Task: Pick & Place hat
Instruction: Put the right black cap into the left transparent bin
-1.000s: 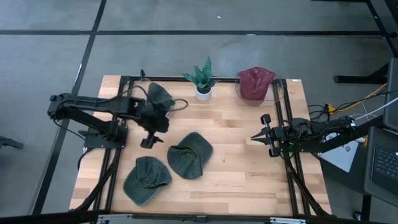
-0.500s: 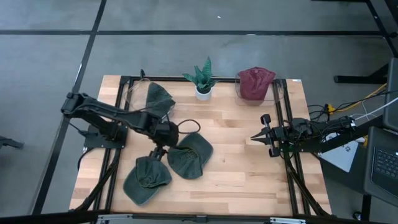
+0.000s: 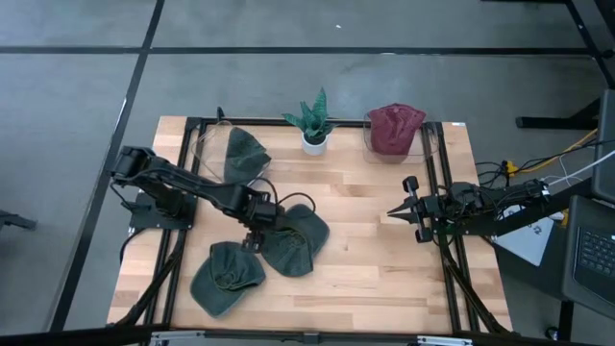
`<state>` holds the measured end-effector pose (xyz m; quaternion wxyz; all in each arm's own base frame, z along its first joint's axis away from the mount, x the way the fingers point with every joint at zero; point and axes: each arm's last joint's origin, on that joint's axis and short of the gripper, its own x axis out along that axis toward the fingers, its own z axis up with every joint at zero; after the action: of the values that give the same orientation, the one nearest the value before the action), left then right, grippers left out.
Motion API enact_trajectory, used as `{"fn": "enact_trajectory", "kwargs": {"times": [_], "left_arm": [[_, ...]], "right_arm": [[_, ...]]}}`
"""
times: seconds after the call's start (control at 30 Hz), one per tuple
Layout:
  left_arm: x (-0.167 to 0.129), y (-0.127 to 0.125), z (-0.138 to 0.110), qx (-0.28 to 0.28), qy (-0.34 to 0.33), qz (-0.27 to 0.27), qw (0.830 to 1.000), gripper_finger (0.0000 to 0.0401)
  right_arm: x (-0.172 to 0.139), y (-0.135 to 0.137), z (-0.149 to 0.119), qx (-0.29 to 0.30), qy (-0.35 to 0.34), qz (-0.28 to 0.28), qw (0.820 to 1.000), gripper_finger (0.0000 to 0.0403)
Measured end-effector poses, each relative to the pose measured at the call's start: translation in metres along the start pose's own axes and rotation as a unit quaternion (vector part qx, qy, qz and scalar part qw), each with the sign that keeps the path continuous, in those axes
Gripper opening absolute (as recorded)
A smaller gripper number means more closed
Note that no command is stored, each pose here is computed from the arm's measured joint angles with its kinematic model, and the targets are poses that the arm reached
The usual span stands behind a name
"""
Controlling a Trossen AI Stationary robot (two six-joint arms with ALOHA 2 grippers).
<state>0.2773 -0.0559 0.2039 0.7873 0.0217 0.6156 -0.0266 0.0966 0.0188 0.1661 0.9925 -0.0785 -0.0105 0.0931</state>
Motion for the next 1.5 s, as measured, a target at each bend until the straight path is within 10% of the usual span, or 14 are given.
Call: {"fn": "enact_trajectory", "kwargs": {"times": [0.23, 0.63, 0.8, 1.1, 1.5], "left_arm": [[0.007, -0.001, 0.006, -0.032, -0.015, -0.005, 0.999, 0.0234], [0.013, -0.010, 0.007, -0.039, 0.006, -0.114, 0.993, 0.0023], [0.013, -0.010, 0.008, -0.054, 0.007, -0.118, 0.992, 0.0012], [-0.007, -0.003, 0.011, -0.086, 0.011, 0.008, 0.996, 0.0007], [-0.072, 0.000, 0.019, 0.005, 0.011, 0.204, 0.979, 0.0005]], "right_arm": [[0.000, 0.000, 0.000, 0.000, 0.000, 0.000, 1.000, 0.0026], [0.000, 0.000, 0.000, 0.000, 0.000, 0.000, 1.000, 0.0026], [0.000, 0.000, 0.000, 0.000, 0.000, 0.000, 1.000, 0.0026], [0.000, 0.000, 0.000, 0.000, 0.000, 0.000, 1.000, 0.0026], [0.000, 0.000, 0.000, 0.000, 0.000, 0.000, 1.000, 0.0026]]}}
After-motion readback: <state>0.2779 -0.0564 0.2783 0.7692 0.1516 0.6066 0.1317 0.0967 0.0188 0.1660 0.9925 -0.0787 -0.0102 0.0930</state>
